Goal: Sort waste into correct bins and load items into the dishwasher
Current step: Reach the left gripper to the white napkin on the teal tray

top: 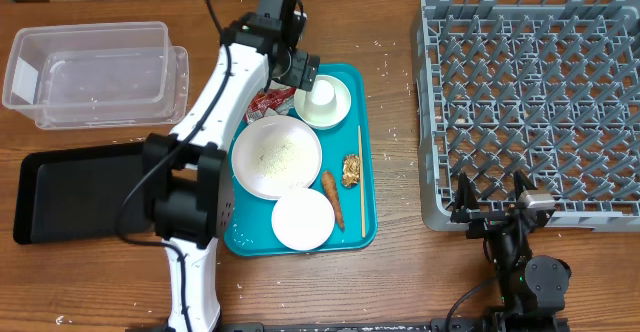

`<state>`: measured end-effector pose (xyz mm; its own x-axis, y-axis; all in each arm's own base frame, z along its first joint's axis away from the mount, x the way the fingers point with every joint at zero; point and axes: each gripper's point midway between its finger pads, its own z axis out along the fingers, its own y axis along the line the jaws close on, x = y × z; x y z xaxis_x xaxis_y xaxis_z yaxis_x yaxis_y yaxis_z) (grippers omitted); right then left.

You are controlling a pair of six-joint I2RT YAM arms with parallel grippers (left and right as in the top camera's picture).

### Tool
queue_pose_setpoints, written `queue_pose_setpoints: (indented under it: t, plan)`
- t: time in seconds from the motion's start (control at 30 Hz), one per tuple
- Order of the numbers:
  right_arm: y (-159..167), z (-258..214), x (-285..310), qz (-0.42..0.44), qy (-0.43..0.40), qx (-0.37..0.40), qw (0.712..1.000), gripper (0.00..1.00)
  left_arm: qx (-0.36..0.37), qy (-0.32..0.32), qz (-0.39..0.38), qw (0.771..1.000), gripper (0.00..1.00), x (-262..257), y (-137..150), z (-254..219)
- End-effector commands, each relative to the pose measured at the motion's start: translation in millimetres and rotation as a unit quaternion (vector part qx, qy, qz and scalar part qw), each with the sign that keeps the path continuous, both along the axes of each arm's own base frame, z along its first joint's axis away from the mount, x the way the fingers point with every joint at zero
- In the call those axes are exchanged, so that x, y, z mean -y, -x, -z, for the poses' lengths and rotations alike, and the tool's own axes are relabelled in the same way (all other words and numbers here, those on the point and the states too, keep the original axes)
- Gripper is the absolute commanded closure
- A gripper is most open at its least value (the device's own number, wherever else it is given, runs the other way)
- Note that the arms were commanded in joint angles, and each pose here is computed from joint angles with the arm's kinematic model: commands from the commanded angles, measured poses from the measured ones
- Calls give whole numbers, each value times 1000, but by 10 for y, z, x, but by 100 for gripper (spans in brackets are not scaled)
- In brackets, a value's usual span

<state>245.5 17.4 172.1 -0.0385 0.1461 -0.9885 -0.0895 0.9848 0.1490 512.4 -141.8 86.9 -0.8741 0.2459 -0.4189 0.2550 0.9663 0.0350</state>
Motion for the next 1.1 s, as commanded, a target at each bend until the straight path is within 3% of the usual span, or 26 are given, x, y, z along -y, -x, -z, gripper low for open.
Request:
queue_pose_setpoints:
  t: [0.0, 0.03, 0.33, 0.67, 0.93, 1.07]
  plan:
    - [-3, 16, 6, 3, 0, 2, 1000, 0, -12, -12, -48, 999, 3, -164, -79, 219]
    - [-3, 16, 6, 3, 0, 2, 1000, 0, -18, -10, -61, 998, 10, -211, -77, 256]
    - [-3, 16, 6, 3, 0, 2, 1000, 0, -32, -10, -74, 997, 15, -297, -29, 283]
    - [-3, 16, 6, 3, 0, 2, 1000, 0, -22, 42, -62, 997, 15, -124, -67, 97]
    - [-3, 16, 6, 3, 0, 2, 1000, 0, 29, 69, -111, 991, 14, -212, -298, -273]
    - [-3, 16, 6, 3, 0, 2, 1000, 0, 15, 70, -136, 988, 15, -356, -284, -196]
